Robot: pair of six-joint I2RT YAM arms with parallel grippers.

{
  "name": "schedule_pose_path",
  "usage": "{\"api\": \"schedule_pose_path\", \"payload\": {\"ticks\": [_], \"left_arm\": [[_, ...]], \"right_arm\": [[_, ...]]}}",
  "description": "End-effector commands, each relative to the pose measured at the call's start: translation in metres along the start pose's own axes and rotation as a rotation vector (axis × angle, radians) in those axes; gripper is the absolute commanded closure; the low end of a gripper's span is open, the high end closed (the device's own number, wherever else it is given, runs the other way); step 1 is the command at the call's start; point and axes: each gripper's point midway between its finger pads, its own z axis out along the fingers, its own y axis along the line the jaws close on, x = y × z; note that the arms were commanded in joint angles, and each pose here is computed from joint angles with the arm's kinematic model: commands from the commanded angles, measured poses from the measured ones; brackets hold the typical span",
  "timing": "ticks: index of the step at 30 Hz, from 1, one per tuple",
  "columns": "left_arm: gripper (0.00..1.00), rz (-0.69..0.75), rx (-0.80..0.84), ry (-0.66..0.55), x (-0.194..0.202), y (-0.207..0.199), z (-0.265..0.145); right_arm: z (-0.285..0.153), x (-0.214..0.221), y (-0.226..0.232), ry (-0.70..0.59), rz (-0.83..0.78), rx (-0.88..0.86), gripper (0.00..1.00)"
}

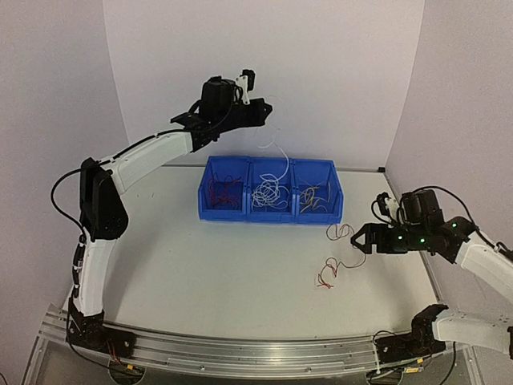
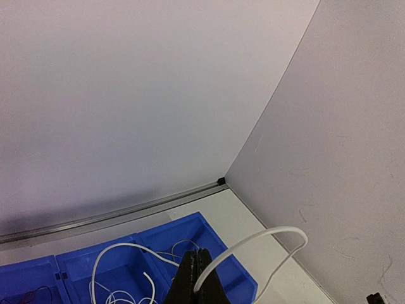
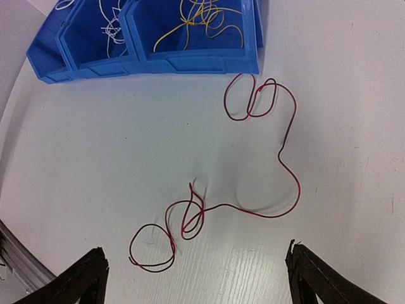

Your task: Untangle the cables

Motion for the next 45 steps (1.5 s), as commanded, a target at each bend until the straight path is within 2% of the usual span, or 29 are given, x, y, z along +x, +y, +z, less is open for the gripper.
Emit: {"api": "schedule_pose_path", "payload": {"ticks": [1, 14, 24, 31, 45], "left_arm": [[1.00, 0.001, -0.057, -0.041, -0.009, 0.021, 0.008], [1.00, -0.062, -0.112, 0.107, 0.086, 0.077, 0.058], [1.00, -0.129, -0.138, 0.175, 0.135, 0.102, 0.070], [1.00, -0.148, -0.080, 0.227, 0.160, 0.099, 0.075], [1.00, -0.148, -0.078, 0.310, 0.190, 0.104, 0.073]], "right_arm": [[-0.003, 0.003, -0.004, -0.008, 0.021, 0.023, 0.05], [-0.004, 0.011, -0.016, 0.003, 0.030, 0.078, 0.03], [-0.005, 0.016, -0.026, 0.013, 0.027, 0.128, 0.02], [-0.004, 0.020, -0.030, 0.025, 0.026, 0.147, 0.02], [-0.005, 0.024, -0.032, 0.030, 0.030, 0.156, 0.02]]}}
